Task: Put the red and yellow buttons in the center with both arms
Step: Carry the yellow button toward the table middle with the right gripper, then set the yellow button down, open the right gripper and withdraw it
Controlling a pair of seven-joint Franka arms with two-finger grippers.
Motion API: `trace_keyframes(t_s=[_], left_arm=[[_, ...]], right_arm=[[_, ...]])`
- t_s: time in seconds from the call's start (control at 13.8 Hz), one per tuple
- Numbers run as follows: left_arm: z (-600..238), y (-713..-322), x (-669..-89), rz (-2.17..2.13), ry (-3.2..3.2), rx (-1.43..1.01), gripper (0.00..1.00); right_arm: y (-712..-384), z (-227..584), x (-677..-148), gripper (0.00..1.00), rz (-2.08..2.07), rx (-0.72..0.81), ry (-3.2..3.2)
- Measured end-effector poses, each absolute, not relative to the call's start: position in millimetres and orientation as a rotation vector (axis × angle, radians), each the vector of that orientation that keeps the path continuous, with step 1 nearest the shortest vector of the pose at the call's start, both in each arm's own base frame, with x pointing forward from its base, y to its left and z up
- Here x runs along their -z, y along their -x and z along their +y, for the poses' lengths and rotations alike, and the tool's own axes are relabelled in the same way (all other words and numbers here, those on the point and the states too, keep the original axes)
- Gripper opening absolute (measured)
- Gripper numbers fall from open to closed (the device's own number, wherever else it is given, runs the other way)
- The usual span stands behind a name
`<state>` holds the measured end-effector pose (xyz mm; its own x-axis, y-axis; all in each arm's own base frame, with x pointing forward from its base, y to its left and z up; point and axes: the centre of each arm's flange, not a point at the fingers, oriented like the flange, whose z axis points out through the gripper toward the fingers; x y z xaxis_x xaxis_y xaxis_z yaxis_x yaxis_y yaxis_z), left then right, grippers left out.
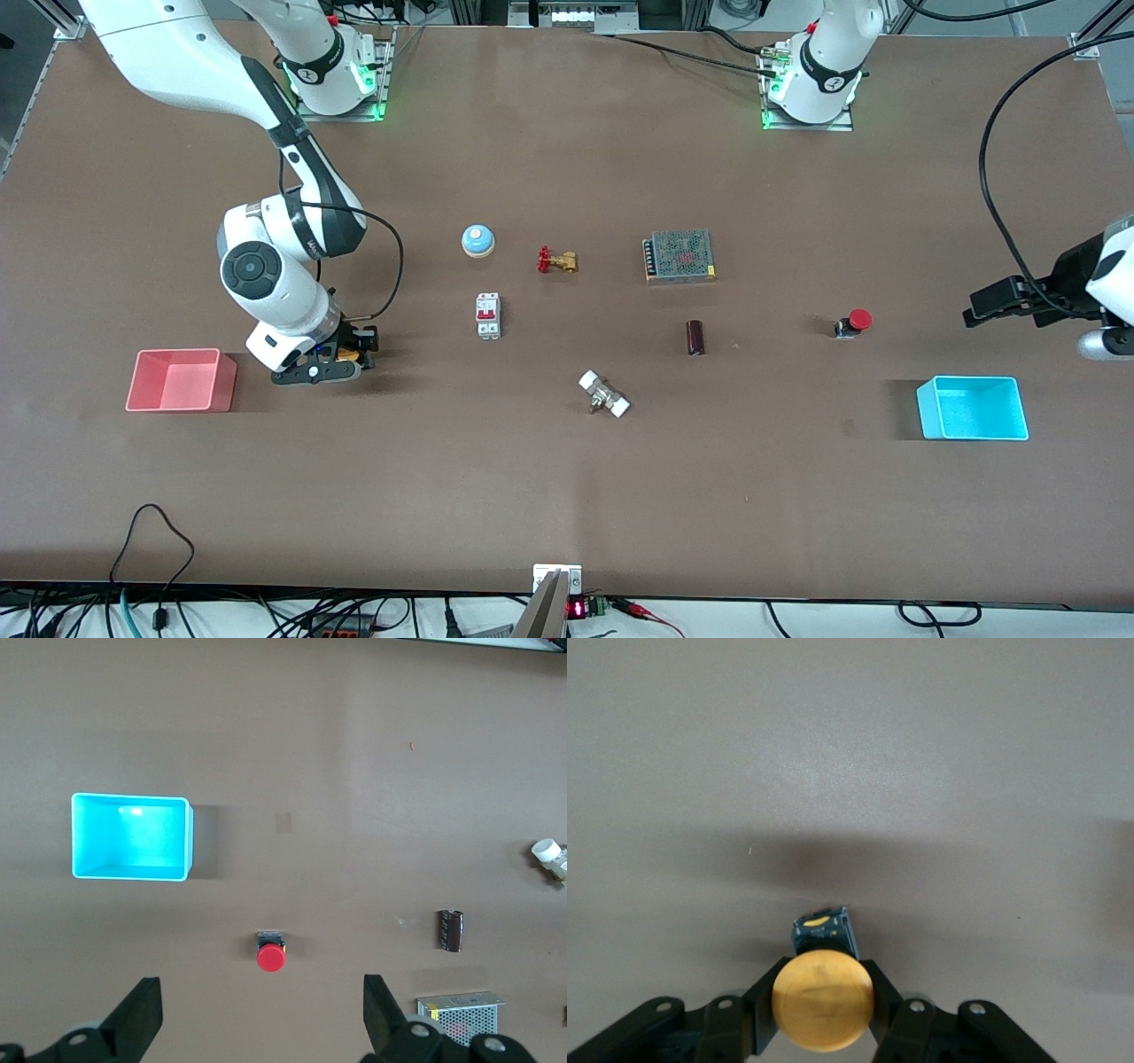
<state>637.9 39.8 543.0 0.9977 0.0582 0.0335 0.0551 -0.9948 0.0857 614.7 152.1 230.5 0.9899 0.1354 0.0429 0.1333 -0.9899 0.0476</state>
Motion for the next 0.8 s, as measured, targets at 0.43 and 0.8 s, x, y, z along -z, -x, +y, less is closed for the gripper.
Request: trace_keyframes(t_s=[0.43,0.8], left_arm=[[31.2,-638.3,-543.0,0.130,-3.067,-0.051,1.00],[29.4,-638.3,-543.0,0.130,-3.066,-0.050,1.00]], right_arm=[[-614.5,154.6,-223.5,0.41,0.217,-0.076,-3.092],[-620.2,156.3,-231.1,0.85,0.214,-0.109,-3.095]])
